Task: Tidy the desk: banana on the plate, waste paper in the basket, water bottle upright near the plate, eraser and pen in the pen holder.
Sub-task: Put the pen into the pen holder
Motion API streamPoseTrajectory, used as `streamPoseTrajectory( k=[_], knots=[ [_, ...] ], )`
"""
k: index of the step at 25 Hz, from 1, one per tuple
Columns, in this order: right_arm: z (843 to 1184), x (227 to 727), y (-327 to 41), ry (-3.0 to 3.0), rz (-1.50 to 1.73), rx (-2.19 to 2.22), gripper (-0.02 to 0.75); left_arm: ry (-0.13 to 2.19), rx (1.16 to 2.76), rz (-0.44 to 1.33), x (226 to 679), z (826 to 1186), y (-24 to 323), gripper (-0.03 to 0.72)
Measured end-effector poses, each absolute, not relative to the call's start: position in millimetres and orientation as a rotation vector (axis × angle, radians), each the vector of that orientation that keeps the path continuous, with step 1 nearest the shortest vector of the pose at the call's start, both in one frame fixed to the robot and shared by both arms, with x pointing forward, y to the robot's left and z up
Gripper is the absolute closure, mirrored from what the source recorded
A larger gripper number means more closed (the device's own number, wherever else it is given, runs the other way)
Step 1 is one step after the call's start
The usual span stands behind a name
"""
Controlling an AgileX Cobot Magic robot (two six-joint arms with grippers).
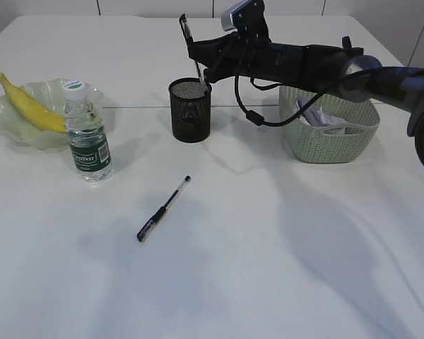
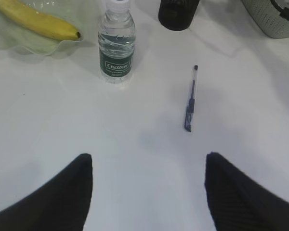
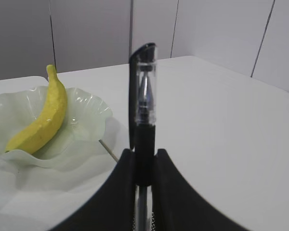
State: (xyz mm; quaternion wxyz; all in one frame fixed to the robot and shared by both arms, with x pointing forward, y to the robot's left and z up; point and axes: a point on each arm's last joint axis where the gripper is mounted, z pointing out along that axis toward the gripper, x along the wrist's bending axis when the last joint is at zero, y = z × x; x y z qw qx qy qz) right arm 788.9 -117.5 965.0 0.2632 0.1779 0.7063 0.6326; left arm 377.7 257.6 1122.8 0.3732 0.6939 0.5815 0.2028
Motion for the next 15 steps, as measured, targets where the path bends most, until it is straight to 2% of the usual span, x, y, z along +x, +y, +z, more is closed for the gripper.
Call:
streamPoseTrajectory(
  k=[15],
  knots=[
    [964.4,790.2,-118.5,1.907,1.696,0.503,0.696,1.486,1.768,0.519,378.1,1123.4,257.2,0.171]
  ],
)
